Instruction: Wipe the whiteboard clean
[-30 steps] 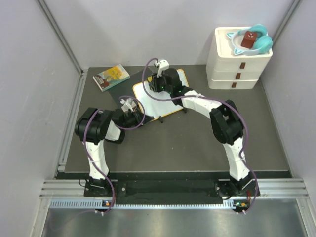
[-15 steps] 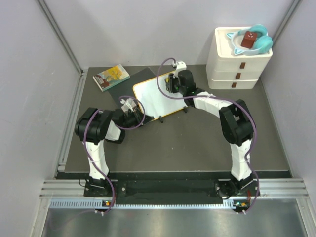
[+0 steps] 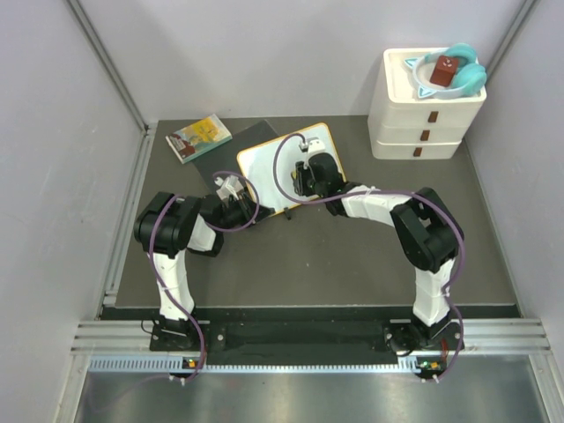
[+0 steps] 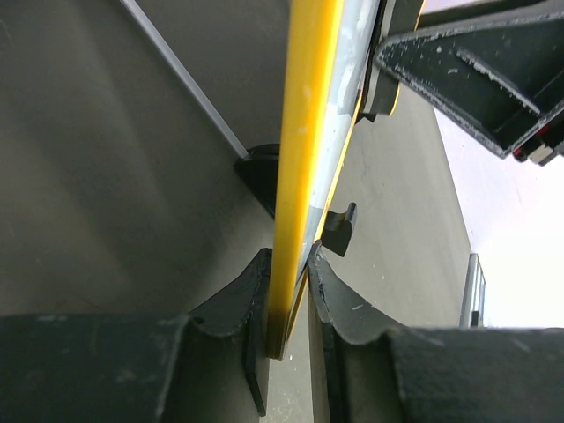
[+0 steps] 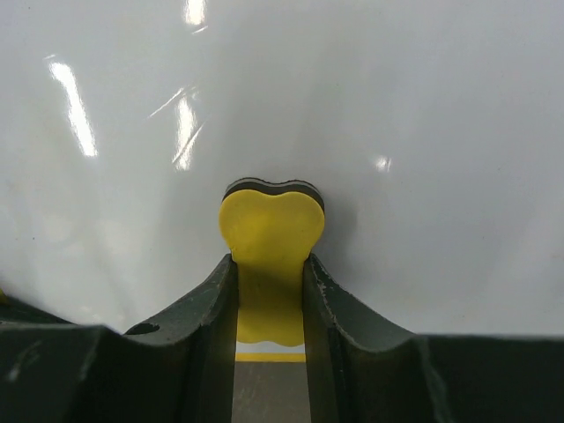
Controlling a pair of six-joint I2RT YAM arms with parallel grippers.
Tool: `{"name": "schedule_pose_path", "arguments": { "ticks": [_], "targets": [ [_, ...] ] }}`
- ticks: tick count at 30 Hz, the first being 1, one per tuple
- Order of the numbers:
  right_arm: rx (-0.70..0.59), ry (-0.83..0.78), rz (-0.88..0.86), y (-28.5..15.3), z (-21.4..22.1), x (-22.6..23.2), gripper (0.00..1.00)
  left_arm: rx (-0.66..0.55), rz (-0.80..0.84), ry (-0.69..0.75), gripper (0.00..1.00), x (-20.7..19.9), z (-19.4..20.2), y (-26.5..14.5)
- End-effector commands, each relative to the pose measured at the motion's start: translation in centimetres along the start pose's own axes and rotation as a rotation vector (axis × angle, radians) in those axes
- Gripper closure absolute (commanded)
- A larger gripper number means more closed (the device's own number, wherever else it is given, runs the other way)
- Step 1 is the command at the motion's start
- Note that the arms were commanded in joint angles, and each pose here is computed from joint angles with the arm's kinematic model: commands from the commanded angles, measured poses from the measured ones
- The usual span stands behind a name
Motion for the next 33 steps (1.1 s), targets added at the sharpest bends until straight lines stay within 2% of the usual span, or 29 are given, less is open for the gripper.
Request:
{"name": "schedule_pose_path", "arguments": {
  "ticks": [1, 12, 16, 23, 33],
  "targets": [
    [0.084, 0.042, 0.039, -0.5, 3.1, -0.7, 1.0, 0.058, -0.104, -0.035, 1.0, 1.6, 2.1, -0.7],
    [0.105, 0.067, 0.07, -1.8, 5.4, -1.9, 1.0, 0.054, -0.102, -0.031, 1.0, 1.5, 2.1, -0.8],
    [0.043, 0.07, 0.047, -3.9, 4.6, -1.9, 1.0, 0.055, -0.099, -0.03, 1.0, 1.4, 2.1, -0.8],
    [0.019, 0.086, 0.027, -8.1, 4.7, -1.8, 1.0, 0.049, -0.092, -0.027, 1.0, 1.4, 2.0, -0.8],
    [0.165, 0.133, 0.079, -11.5, 9.4, -2.9, 1.0, 0.029, -0.062, -0.013, 1.0, 1.0, 1.8, -0.8]
  ]
}}
Point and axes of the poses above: each gripper's point midway between its finger pads, its own y axis out along the fingers, its own x axis along the line the jaws close on, z = x × y, the point moved 5 cm from there along -y, back along the fingers, and after that the axes turned 14 degrees about y, right-handed, at the moved point
